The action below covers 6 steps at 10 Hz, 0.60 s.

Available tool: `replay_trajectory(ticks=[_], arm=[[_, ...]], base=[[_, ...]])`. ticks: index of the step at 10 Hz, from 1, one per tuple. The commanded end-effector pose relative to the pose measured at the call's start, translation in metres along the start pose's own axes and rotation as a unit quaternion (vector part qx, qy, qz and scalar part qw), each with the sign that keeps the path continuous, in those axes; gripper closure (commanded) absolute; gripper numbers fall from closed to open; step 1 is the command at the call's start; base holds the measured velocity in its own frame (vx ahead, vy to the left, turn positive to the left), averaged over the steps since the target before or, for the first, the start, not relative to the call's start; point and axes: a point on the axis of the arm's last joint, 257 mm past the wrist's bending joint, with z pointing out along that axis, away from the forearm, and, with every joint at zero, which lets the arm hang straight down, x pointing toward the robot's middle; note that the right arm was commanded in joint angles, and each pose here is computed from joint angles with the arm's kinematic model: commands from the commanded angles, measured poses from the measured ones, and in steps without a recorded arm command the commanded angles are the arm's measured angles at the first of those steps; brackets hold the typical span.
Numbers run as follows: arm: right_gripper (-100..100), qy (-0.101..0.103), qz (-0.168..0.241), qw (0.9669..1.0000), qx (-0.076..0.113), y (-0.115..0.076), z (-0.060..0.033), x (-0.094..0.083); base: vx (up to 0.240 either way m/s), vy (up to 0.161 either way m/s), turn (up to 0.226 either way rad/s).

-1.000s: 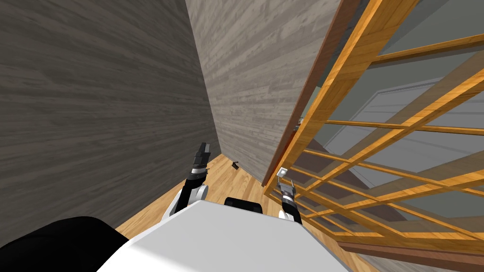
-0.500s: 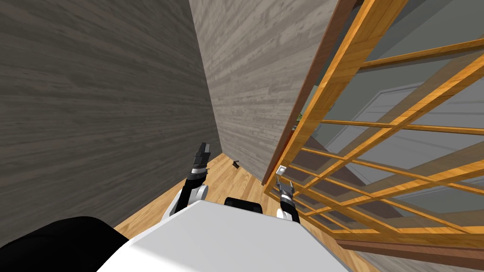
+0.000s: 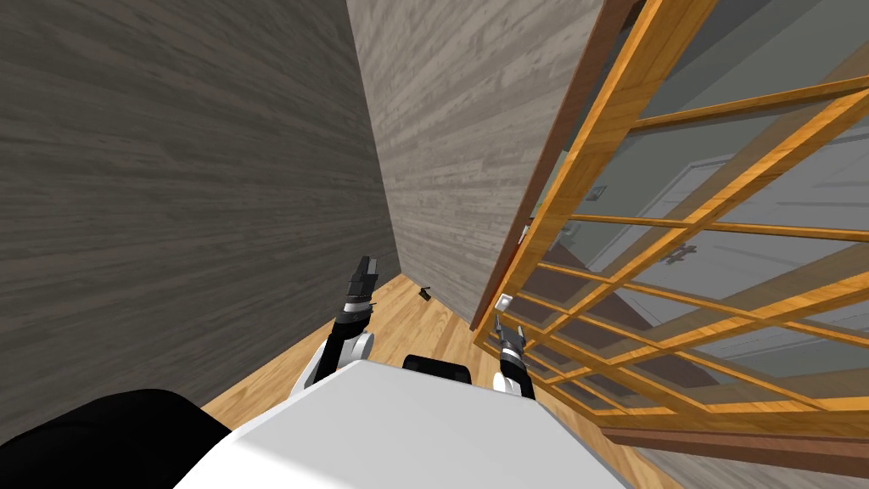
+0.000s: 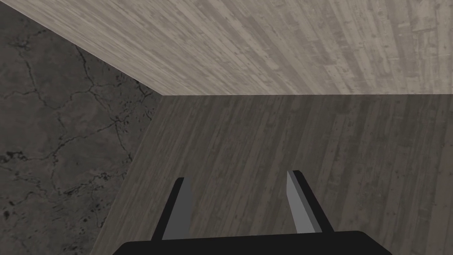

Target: Pull the door open

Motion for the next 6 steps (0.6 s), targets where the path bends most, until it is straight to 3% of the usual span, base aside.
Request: replay_trajectory(ticks=[1, 2, 4, 5, 6], arm=[[-100, 0.0, 0.0, 1.0, 0.0, 0.0, 0.0, 0.0], [-100, 0.0, 0.003, 1.0, -0.008, 0.02, -0.0014, -0.002], [-100, 0.0, 0.003, 0.9999, -0.015, 0.038, -0.0027, -0.002], [-100, 0.0, 0.003, 0.9999, -0.015, 0.038, -0.0027, -0.002], [-100, 0.0, 0.003, 0.9998, -0.02, 0.051, -0.0038, -0.003]], base=[[-0.022, -0.007, 0.006], [0.13, -0.006, 0.092], [0.214, -0.002, 0.094], [0.128, -0.008, 0.023], [0.116, -0.008, 0.06]])
